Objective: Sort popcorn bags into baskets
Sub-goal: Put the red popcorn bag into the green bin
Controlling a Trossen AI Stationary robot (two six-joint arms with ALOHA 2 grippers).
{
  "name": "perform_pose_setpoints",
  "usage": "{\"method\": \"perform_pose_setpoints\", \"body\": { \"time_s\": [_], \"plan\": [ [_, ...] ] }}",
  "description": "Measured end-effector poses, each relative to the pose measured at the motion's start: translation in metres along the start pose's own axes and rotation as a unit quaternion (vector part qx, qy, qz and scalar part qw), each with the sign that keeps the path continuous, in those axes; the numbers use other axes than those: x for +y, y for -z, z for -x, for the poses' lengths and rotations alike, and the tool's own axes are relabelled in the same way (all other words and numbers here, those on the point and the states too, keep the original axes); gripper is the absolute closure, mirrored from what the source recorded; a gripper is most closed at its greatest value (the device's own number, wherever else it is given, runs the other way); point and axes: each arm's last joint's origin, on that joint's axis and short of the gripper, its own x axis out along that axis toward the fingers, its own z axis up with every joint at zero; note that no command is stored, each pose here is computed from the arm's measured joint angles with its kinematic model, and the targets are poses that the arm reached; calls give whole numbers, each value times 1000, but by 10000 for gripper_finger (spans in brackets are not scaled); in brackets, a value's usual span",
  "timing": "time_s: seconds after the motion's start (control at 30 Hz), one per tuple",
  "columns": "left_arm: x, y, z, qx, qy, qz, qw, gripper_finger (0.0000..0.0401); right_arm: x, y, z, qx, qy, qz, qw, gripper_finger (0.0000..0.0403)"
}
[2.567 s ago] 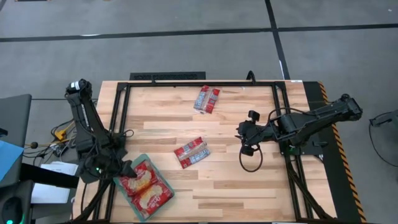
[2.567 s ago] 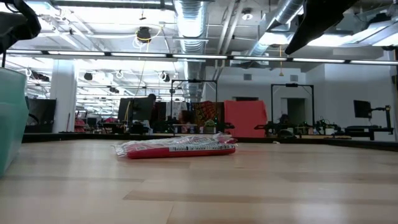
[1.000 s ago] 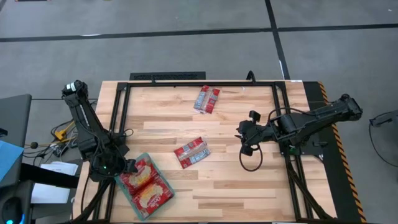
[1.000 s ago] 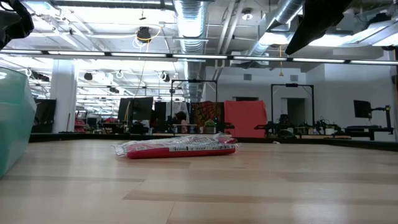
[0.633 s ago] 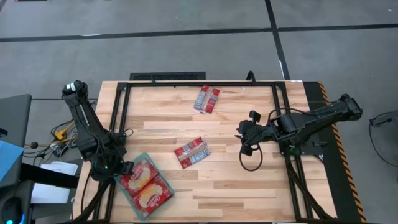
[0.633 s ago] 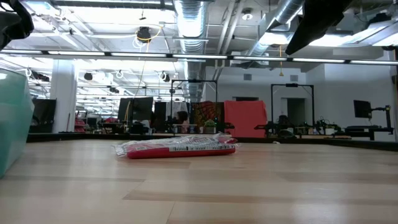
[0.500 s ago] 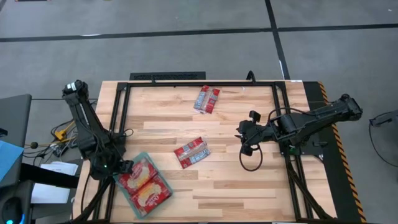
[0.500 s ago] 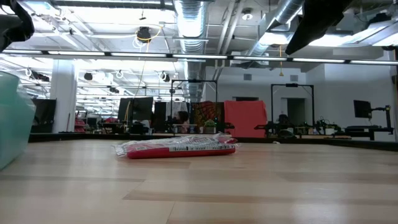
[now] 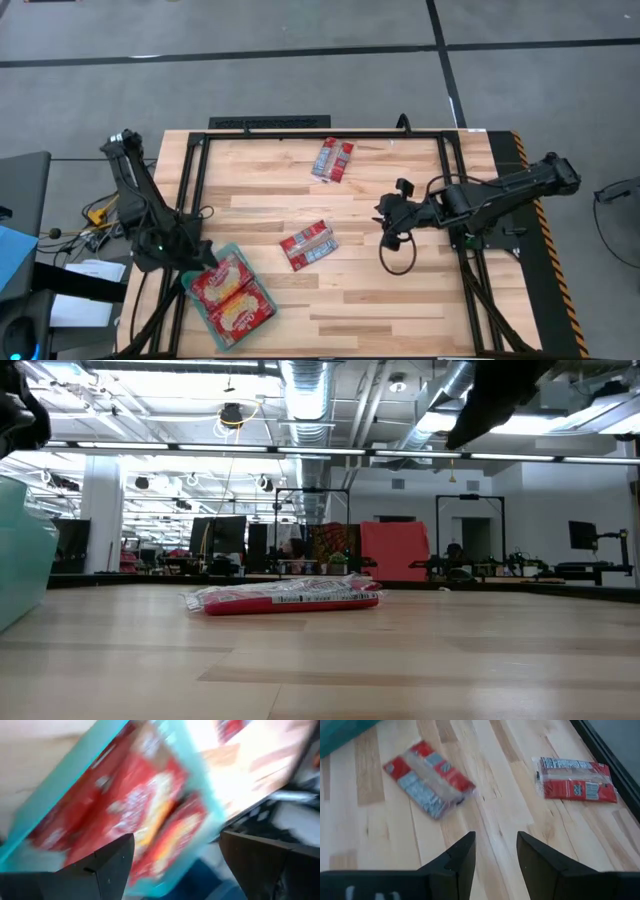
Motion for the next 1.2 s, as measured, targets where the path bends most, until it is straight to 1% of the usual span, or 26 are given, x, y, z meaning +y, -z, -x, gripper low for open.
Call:
{"method": "perform_pose_setpoints", "body": {
  "time_s": [0.07,0.13,0.2,0.27,0.3,0.33,0.4,0.47,0.53,0.6,0.67,0.73,0.83,0.9,1.03,1.1,1.17,1.2],
  "plan": [
    [-6,-4,8,-22,34,9,999,118,1,-5,-11,-9,1,-11,1000,228],
    [-12,-8,14,-49,74,11,996,118,3,-9,-27,-6,-7,-8,1000,221],
    [-16,-13,20,-83,113,13,990,118,3,-16,-44,-9,-30,-21,999,212],
    [-18,-19,23,-115,144,13,983,118,2,-18,-64,3,-56,-33,998,200],
    [-18,-21,24,-130,153,9,980,118,2,-19,-75,11,-69,-34,997,194],
    [-18,-23,24,-142,157,5,977,118,2,-18,-86,20,-84,-21,996,186],
    [-18,-27,25,-162,153,-5,975,118,3,-17,-107,21,-105,33,994,173],
    [-17,-31,25,-179,148,-8,973,118,7,-18,-126,8,-123,114,986,164],
    [-18,-32,24,-190,147,-4,971,118,14,-23,-140,4,-141,208,968,159],
    [-18,-34,24,-197,147,0,969,118,25,-30,-149,5,-151,282,947,159],
    [-19,-35,24,-204,145,-9,968,118,38,-35,-156,12,-160,331,930,159],
    [-19,-36,24,-211,142,-20,967,118,53,-36,-163,26,-171,362,916,158],
    [-19,-36,24,-218,141,-25,965,118,74,-36,-172,44,-185,382,905,158],
    [-19,-37,24,-224,141,-32,964,118,85,-37,-177,48,-189,380,904,158],
    [-19,-39,24,-240,141,-46,959,118,88,-39,-187,54,-188,365,910,158],
    [-19,-40,25,-246,139,-49,958,118,86,-37,-189,66,-184,365,910,158],
    [-18,-41,25,-251,134,-52,957,118,88,-33,-198,66,-177,365,912,158],
    [-17,-41,25,-253,132,-54,957,118,89,-29,-200,77,-172,369,910,158]
  ]
}}
